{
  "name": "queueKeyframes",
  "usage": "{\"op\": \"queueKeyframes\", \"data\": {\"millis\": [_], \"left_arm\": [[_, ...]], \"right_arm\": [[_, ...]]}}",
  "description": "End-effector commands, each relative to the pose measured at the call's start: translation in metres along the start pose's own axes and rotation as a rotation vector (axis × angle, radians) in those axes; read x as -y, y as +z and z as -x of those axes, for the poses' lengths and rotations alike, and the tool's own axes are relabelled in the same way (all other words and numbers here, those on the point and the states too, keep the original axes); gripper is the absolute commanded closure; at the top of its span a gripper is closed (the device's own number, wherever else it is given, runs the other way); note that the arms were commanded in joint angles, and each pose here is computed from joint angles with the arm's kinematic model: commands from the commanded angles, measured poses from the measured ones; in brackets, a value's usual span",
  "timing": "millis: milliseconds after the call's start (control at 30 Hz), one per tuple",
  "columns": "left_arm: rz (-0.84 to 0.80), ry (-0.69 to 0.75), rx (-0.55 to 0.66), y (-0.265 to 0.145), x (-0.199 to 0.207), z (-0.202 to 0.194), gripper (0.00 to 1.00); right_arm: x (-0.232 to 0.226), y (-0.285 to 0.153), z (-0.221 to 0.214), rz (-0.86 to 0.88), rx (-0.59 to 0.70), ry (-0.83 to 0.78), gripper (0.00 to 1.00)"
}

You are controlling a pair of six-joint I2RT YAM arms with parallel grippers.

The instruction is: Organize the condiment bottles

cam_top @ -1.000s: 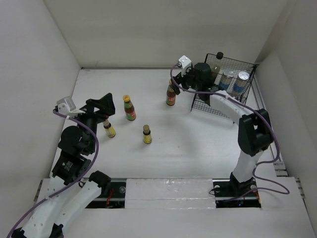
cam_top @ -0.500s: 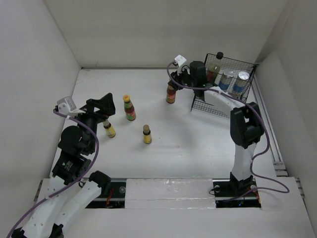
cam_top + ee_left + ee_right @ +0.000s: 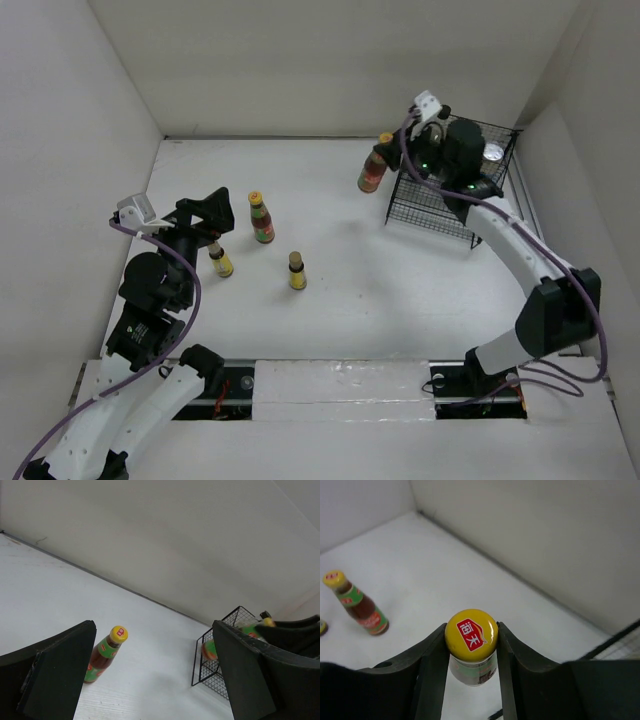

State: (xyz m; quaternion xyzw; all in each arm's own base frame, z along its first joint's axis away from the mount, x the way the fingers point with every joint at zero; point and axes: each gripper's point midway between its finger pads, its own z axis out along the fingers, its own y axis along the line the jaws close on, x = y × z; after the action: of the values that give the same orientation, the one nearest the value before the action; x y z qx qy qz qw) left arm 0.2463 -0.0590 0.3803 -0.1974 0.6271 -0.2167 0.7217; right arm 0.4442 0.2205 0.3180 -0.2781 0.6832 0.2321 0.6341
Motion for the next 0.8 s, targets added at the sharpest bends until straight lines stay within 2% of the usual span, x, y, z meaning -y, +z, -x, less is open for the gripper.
{"op": "queueKeyframes", "data": {"millis": [0, 233, 367, 667, 767], "left_arm": [[-0.026, -0.005, 0.027, 0.003, 0.006, 0.006, 0.01], [-0.034, -0.005, 0.023, 0.002, 0.008, 0.006, 0.01], [-0.034, -0.005, 0.023, 0.002, 0.008, 0.006, 0.01], [-0.034, -0.005, 0.023, 0.002, 0.008, 0.006, 0.01], [-0.034, -0.005, 0.023, 0.002, 0.008, 0.006, 0.01]], "right_arm": [[0.034, -0.047, 0.099, -0.091, 0.295, -0.074, 0.8], [0.08, -0.076, 0.103, -0.198, 0.315, -0.054, 0.81], [0.109, -0.077, 0.099, -0.249, 0.297, -0.048, 0.81], [0.135, -0.065, 0.074, -0.316, 0.248, -0.03, 0.81], [0.137, -0.063, 0.08, -0.317, 0.258, -0.036, 0.81]]}}
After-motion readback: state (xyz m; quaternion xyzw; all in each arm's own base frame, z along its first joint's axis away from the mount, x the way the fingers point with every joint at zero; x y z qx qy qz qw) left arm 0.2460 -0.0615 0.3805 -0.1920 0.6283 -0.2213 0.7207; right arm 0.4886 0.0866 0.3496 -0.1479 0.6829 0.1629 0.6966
